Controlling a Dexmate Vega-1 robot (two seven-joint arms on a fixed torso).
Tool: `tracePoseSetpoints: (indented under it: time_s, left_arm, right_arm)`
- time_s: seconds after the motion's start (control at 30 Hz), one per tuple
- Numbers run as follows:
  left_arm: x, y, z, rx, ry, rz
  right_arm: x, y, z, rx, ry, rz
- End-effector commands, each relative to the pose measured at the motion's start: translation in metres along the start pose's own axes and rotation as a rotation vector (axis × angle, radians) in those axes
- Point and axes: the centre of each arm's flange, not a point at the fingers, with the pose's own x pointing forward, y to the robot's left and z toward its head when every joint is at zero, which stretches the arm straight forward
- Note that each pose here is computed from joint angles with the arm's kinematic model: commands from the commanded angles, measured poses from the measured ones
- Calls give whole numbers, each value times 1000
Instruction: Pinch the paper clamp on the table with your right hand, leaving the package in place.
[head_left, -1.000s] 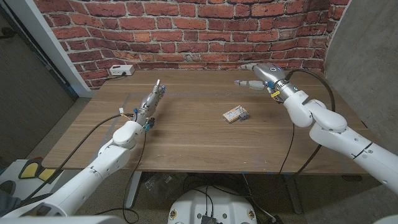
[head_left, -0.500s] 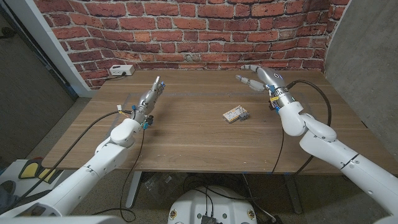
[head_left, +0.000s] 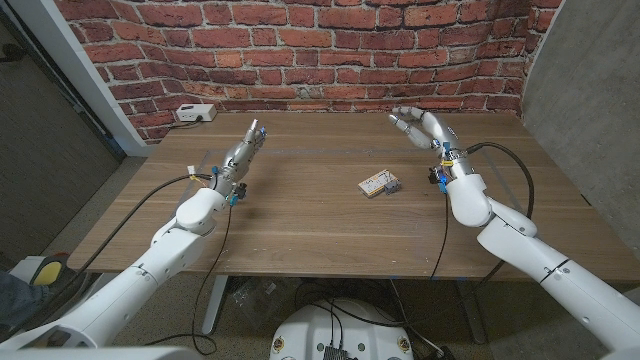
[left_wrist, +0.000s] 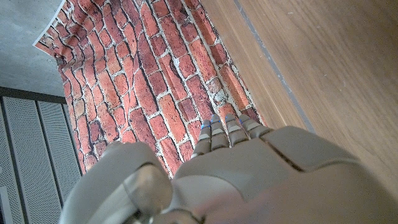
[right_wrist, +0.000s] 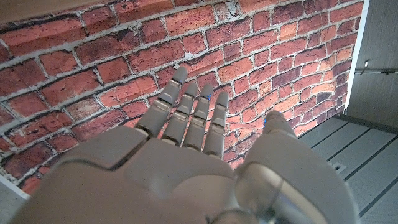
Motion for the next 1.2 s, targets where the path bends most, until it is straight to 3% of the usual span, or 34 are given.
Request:
tracePoseSetpoints:
  time_s: [0.03,0.37,0.6,1.2]
  left_arm:
    - [2,-9,2,-2,6,-6]
    - [1,-12,2,-5,7,6]
    - [1,-16,5,-9,2,11]
    - [4,-22,3,-7,22,-18]
  right_arm:
    - [-1,-5,-25,379,57,24]
    - [-3,-2,-43,614,114,89]
    - [-10,1,-57,732,140,86]
    - [-25,6,-82,822,209,88]
